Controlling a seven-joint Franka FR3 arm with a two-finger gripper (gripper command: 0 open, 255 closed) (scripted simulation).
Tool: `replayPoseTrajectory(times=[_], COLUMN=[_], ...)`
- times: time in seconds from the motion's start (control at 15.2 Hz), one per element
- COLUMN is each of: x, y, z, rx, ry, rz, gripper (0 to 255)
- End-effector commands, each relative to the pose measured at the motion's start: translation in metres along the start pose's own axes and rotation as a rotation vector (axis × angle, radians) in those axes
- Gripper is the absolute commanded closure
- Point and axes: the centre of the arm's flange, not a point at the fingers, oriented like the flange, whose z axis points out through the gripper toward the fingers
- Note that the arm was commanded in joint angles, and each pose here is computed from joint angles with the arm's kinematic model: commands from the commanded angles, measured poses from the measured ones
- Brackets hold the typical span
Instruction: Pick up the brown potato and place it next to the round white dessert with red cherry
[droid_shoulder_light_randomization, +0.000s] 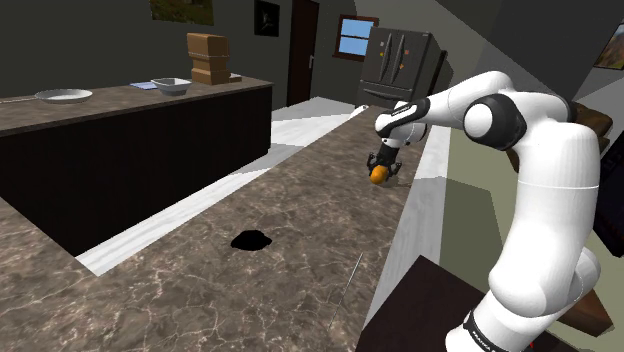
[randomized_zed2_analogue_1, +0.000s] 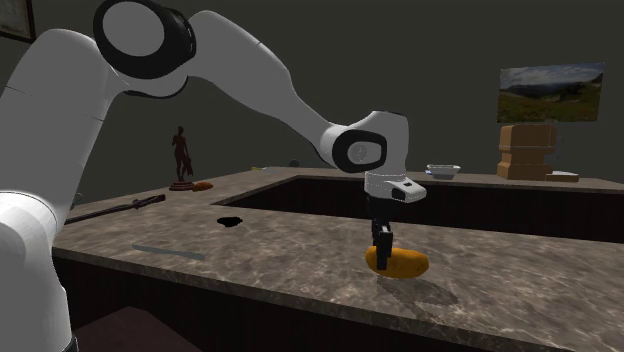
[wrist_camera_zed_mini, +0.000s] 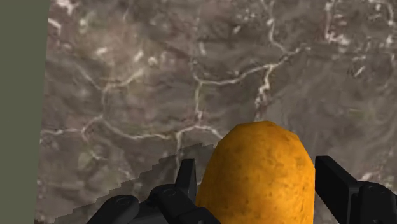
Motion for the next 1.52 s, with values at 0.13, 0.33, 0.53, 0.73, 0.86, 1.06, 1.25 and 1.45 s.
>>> replayPoseTrajectory(times=[0.13,0.33,0.53,0.73,0.86,1.06,1.25,1.45], x=[0.0,-0.001,-0.001,-0.001,-0.001,-0.002,-0.002,-0.002], y=[-0.001,-0.002,-0.004,-0.005,-0.006,-0.008,-0.009,-0.011], z=[-0.015,-0.031,-0.047,-0.063,-0.073,-0.089,-0.105,-0.12], rx=[-0.001,-0.001,-0.001,-0.001,-0.001,-0.001,-0.001,-0.001], ry=[0.0,0.0,0.0,0.0,0.0,0.0,0.0,0.0], rz=[0.001,0.001,0.001,0.001,0.001,0.001,0.001,0.001], gripper=[255,255,255,255,255,255,255,255])
